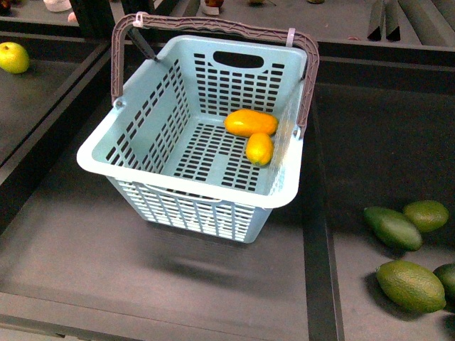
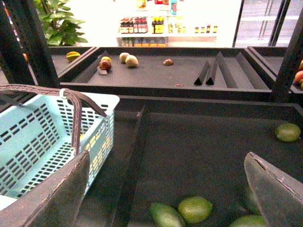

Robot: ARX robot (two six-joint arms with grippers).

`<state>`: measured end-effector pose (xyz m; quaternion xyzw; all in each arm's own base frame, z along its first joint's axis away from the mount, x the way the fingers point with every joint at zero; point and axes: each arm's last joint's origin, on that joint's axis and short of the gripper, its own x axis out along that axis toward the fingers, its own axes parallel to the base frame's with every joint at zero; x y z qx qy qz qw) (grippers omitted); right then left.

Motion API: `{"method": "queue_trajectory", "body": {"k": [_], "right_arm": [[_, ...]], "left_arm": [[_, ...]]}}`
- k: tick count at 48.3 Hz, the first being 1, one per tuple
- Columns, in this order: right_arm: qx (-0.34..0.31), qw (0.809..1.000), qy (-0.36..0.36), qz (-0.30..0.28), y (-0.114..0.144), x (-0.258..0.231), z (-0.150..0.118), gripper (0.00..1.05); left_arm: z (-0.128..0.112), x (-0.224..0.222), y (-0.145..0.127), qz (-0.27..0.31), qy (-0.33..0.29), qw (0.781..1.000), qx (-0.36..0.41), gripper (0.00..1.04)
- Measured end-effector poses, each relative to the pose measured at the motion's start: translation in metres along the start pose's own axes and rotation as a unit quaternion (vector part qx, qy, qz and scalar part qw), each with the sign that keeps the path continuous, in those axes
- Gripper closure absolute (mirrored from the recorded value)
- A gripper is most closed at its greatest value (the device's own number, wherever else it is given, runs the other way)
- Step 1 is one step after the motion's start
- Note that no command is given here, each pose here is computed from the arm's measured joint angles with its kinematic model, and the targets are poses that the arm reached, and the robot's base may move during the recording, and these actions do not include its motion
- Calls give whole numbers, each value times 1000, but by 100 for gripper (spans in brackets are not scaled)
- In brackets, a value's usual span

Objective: Pick lemon and mango into basket

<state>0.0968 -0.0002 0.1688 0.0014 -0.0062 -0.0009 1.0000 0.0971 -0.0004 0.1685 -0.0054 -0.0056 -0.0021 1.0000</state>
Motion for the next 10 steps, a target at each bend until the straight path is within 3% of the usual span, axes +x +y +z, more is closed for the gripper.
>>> {"method": "queue_trajectory", "body": {"k": [4,10], "right_arm": [[0,1000,0,0,0,0,0,9],[0,1000,0,0,0,0,0,9]], "left_arm": [[0,0,0,0,0,1000,0,34],[0,0,0,0,0,1000,0,13]]}}
